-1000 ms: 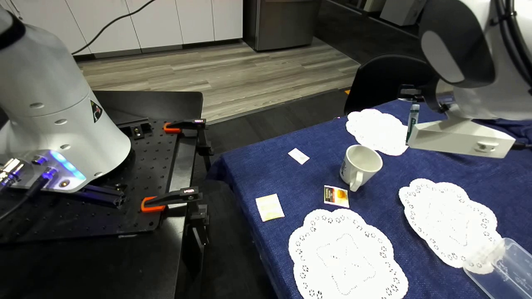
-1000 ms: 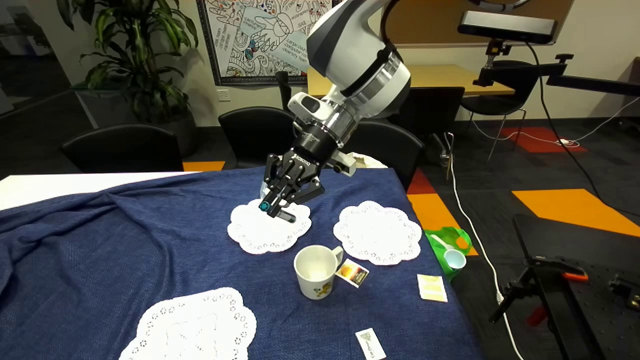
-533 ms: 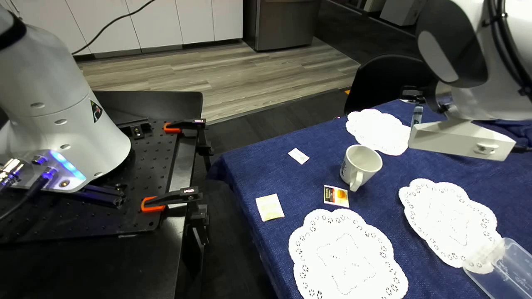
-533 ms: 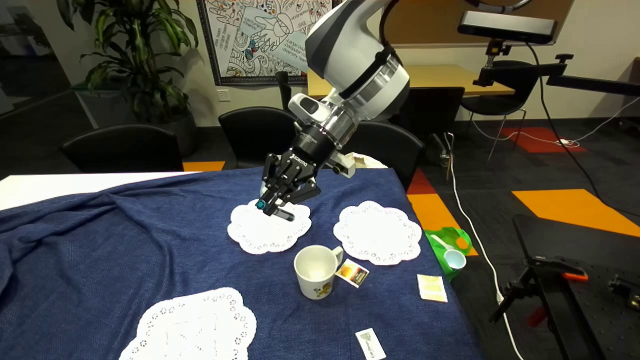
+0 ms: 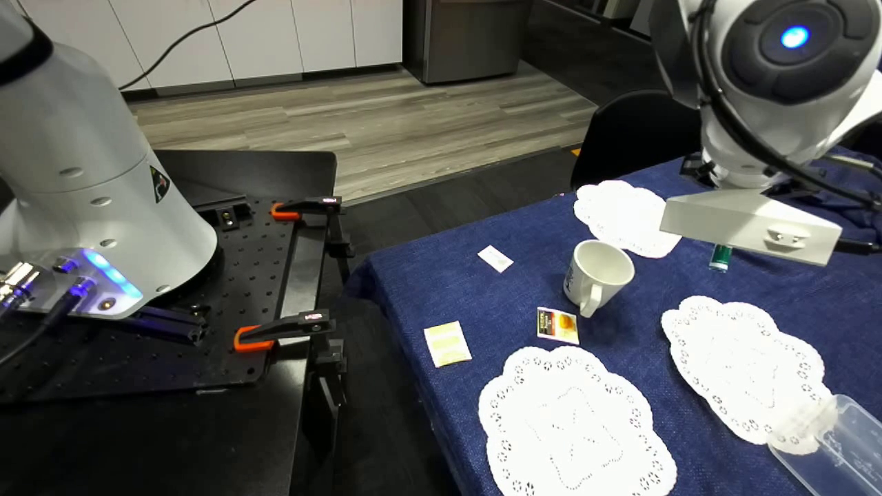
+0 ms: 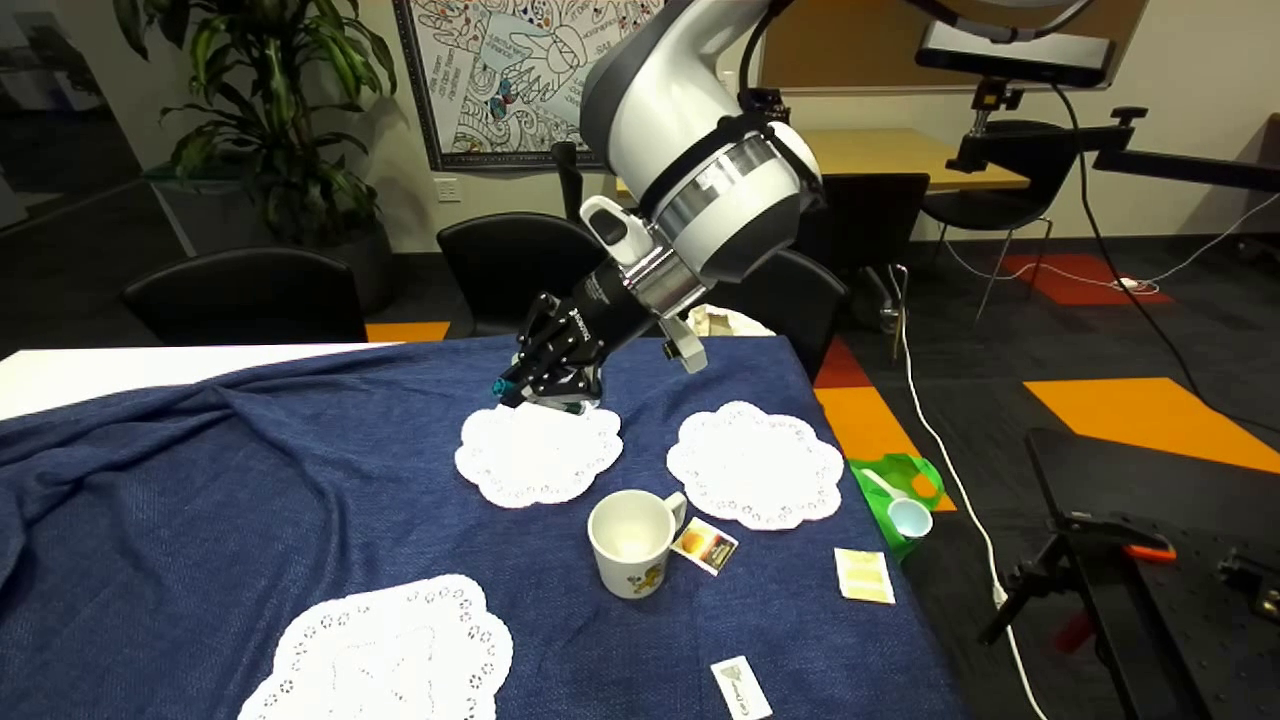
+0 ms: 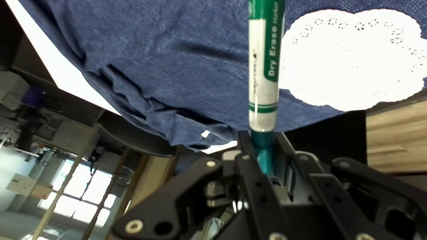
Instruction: Remove the green marker from the white mug and place it on the table
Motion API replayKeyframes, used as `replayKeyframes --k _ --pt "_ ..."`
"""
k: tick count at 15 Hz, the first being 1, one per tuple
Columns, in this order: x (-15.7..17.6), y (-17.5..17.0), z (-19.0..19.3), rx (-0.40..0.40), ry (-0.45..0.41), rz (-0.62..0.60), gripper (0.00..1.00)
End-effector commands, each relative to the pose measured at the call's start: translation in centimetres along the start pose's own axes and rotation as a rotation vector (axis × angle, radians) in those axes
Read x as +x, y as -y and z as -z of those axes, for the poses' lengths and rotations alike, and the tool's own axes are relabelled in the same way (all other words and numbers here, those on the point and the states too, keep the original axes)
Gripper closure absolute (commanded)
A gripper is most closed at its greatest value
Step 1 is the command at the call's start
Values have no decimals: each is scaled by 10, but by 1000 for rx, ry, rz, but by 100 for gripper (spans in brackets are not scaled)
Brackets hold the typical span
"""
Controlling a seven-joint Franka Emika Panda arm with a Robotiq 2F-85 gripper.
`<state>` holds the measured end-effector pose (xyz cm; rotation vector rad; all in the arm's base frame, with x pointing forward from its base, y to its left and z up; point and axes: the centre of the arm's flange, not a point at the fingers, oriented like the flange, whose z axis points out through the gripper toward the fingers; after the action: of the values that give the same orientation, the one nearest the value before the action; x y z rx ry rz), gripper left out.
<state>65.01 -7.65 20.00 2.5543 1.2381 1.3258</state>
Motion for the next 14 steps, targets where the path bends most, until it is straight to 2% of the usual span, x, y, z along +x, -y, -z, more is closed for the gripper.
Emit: replayKeyframes --k 1,5,13,14 --pt "13 7 -5 -116 122 2 95" --pt "21 7 -14 -144 221 13 95" --pt "-3 6 -44 -62 302 -25 95" --pt "-7 6 -47 -56 315 -30 92"
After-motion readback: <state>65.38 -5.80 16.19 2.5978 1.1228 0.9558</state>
